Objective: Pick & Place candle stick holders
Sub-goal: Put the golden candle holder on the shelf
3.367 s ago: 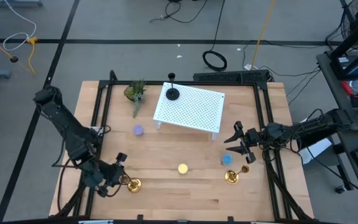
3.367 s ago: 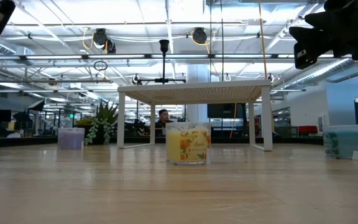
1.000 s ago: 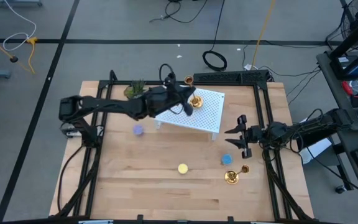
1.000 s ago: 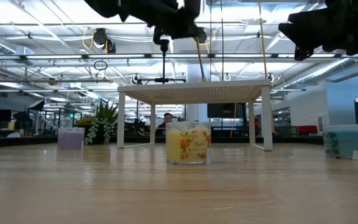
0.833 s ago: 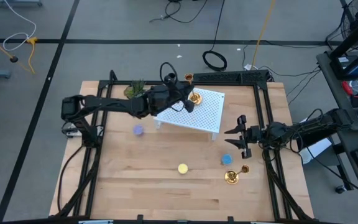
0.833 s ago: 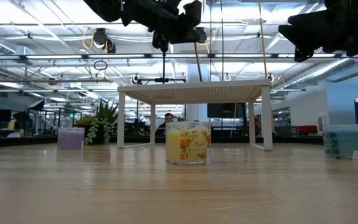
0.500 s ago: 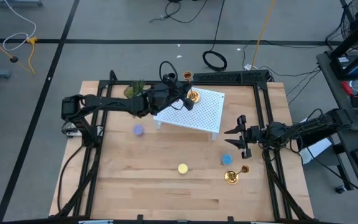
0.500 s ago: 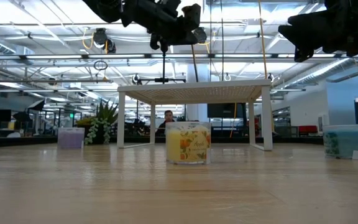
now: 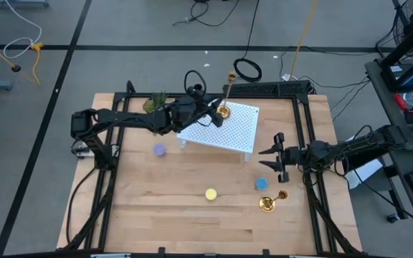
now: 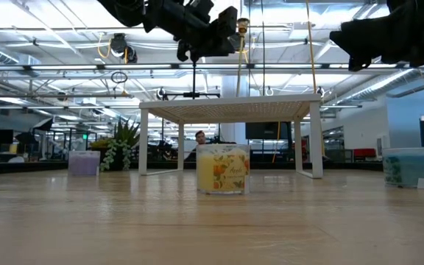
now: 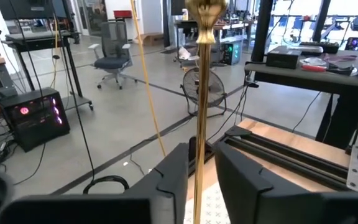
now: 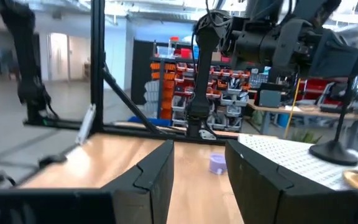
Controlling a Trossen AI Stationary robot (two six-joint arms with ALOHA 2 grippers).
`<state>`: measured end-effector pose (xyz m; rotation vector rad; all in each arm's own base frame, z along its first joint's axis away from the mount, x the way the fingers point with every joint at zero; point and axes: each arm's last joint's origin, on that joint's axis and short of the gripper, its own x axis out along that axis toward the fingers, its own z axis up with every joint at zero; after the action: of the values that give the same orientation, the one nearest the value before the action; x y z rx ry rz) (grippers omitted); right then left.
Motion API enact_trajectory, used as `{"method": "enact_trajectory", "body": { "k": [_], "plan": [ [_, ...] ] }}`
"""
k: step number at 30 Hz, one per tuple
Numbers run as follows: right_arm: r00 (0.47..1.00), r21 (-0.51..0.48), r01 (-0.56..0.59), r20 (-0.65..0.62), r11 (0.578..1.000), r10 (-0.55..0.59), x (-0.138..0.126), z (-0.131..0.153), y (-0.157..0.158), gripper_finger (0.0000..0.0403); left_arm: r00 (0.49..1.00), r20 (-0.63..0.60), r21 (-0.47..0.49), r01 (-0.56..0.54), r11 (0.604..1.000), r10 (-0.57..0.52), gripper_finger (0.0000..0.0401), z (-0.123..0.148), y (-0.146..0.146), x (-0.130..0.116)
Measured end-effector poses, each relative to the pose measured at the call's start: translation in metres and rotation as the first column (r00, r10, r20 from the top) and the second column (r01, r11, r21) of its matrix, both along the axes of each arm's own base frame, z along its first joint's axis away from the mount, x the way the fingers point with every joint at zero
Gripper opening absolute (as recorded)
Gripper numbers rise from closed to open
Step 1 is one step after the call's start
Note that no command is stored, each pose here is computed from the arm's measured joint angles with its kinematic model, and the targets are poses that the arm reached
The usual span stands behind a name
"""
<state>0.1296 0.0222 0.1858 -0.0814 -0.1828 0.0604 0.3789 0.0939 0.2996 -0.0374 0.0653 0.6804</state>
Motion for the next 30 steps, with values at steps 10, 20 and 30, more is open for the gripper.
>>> {"method": "enact_trajectory", "body": {
  "k": [10, 20, 30],
  "plan": [
    [0.998, -0.082, 0.009, -0.054, 0.997, -0.014, 0.000, -0.005, 0.000, 0.0139, 1.000, -0.001, 0.000, 0.001, 1.000, -0.001, 0.0132, 0.000, 0.000, 0.000],
    [0.996, -0.196, 0.017, -0.083, 0.981, -0.033, -0.007, -0.008, -0.002, 0.0139, 0.997, -0.058, 0.067, 0.046, 0.997, -0.042, 0.0134, 0.001, -0.015, 0.002],
    [0.938, -0.140, -0.050, -0.348, 0.989, -0.002, -0.017, -0.031, -0.003, 0.0139, 0.984, -0.096, 0.090, 0.157, 0.983, -0.149, 0.0134, 0.023, -0.057, -0.011]
  ]
}}
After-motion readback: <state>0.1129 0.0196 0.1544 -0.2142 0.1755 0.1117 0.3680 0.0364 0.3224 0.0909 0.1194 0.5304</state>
